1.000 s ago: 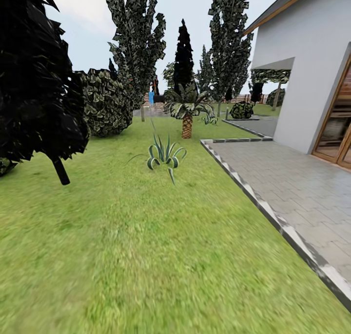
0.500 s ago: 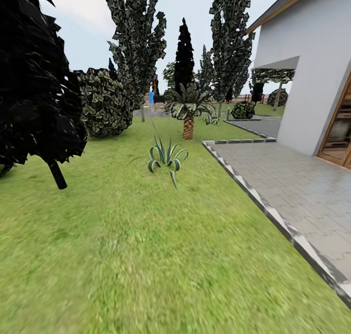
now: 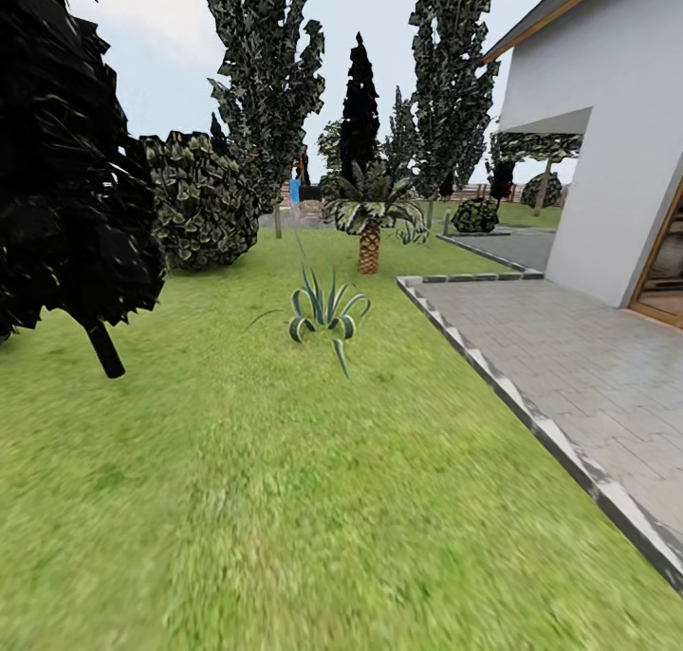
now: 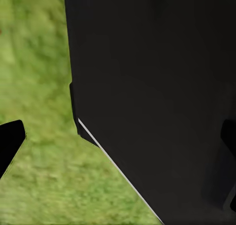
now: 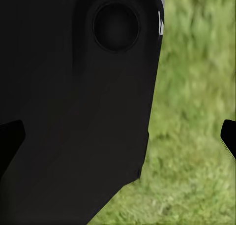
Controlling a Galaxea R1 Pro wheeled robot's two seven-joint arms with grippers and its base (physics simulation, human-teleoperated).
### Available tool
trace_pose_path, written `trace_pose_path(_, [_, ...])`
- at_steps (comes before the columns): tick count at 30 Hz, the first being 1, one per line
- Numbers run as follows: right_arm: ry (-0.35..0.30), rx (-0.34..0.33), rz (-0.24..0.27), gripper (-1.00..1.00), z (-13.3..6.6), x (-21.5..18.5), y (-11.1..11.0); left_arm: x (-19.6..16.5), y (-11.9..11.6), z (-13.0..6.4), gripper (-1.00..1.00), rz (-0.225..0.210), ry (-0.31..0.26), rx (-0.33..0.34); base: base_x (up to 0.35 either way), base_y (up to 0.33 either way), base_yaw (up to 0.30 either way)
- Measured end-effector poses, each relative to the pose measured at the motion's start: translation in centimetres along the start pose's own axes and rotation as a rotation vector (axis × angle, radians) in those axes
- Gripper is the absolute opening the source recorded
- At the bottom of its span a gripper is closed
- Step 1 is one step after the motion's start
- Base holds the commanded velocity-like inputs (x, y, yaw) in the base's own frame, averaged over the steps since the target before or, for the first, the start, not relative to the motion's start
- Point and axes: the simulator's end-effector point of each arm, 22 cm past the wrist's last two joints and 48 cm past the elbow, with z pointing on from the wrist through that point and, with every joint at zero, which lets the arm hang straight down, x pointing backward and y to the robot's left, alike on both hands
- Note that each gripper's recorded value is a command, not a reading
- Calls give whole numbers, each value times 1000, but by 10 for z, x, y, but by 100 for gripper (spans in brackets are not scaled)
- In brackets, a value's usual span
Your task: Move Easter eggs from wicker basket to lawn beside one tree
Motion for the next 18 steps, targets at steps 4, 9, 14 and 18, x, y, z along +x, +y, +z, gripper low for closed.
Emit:
trace_pose_path(4, [1, 0, 0, 100, 0, 0, 0, 0, 0, 0, 100, 0, 0, 0, 333, 93, 0])
trace_pose_path(9, [0, 0, 0, 100, 0, 0, 0, 0, 0, 0, 100, 0, 0, 0, 333, 93, 0])
trace_pose_path(14, [0, 0, 0, 100, 0, 0, 0, 0, 0, 0, 100, 0, 0, 0, 333, 93, 0])
trace_pose_path(18, [0, 0, 0, 100, 0, 0, 0, 0, 0, 0, 100, 0, 0, 0, 333, 93, 0])
